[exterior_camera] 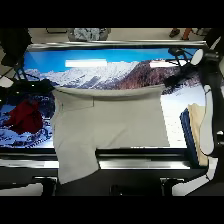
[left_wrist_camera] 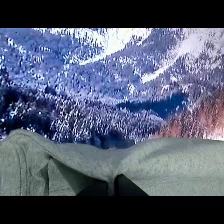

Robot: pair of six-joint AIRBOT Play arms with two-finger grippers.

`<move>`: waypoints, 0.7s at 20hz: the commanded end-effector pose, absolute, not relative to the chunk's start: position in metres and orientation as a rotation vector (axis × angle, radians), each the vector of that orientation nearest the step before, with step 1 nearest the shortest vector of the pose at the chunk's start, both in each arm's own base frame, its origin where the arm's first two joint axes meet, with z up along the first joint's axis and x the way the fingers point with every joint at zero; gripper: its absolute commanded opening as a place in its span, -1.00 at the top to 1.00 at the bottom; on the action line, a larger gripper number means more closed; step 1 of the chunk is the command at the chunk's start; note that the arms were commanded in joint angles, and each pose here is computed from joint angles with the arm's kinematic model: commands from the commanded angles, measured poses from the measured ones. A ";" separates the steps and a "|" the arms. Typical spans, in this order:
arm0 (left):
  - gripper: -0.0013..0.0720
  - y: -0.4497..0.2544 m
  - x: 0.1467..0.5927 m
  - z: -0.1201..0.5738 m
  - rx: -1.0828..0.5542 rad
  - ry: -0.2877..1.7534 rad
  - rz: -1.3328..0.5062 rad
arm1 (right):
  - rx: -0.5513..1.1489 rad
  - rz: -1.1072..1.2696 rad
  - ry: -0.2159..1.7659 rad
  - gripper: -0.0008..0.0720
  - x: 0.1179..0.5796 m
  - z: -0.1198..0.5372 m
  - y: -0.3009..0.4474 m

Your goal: Fold the shirts.

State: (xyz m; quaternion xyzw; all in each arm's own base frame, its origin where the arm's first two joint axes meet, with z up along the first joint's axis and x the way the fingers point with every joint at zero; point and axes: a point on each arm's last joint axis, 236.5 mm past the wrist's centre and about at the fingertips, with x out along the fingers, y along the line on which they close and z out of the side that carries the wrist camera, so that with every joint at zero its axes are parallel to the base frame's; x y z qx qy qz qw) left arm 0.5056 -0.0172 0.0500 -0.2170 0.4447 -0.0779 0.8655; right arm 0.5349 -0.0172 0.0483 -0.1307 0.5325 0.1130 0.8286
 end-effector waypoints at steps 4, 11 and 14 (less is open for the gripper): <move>0.88 -0.004 0.585 0.038 -0.494 0.736 -0.091 | -0.187 0.067 0.786 0.86 0.628 0.053 -0.041; 0.88 -0.018 0.597 0.034 -0.500 0.785 -0.142 | -0.152 0.081 0.950 0.86 0.602 0.017 -0.047; 0.88 -0.021 0.574 0.034 -0.464 0.874 -0.197 | -0.164 0.115 1.041 0.86 0.579 0.015 -0.043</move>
